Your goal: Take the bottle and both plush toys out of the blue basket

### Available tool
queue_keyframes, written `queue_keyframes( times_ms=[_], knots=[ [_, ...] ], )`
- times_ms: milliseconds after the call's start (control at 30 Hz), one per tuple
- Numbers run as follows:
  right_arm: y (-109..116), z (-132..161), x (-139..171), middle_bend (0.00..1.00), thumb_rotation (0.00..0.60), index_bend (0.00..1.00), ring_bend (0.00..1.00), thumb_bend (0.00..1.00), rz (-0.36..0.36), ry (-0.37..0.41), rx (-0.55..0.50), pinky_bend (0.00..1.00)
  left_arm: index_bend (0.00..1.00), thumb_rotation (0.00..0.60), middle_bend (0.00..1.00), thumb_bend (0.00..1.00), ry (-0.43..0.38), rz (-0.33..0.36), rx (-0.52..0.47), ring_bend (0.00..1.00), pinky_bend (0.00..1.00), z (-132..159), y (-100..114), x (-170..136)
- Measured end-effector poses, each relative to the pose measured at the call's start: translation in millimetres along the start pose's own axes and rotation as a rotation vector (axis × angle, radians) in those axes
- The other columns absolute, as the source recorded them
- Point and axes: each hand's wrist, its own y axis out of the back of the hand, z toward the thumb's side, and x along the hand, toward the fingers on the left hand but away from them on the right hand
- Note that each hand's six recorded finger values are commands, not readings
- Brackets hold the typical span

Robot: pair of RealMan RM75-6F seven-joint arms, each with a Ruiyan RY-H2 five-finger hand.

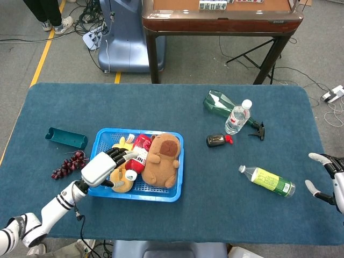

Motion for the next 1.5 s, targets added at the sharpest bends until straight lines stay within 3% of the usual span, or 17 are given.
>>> queue_keyframes(
  times_ms=[600,967,1100,1300,1500],
  knots=[
    [1,-7,2,0.29,0.6,0.27,0.27,0.21,0.0,-0.018,0.0,0.39,0.18,0.6,0.2,0.17,0.052,0.073,-0.036,0.18,0.22,-3,-11,37],
    [0,-9,3,0.29,0.6,0.27,0.27,0.21,0.002,-0.025,-0.004,0.39,0.26,0.6,0.2,0.17,0.07,0.097,-0.152,0.19,0.22,2,-5,67],
    [2,-10,4,0.29,0.6,0.27,0.27,0.21,-0.002,-0.03,-0.003,0.39,0.35,0.6,0.26,0.2,0.068,0.088,-0.132,0.2,0.22,1,-6,72],
    [1,-10,5,0.29,0.6,0.27,0.27,0.21,0.002,-0.031,-0.009,0.39,0.37,0.6,0.29,0.24,0.072,0.067,-0.047,0.22,0.22,-7,-9,73],
    [2,-9,4,0.29,0.6,0.27,0.27,0.21,0.0,-0.028,-0.013,0.39,0.49,0.6,0.47,0.25,0.074,0.095,-0.02,0.35,0.22,-11,-6,75]
  ],
)
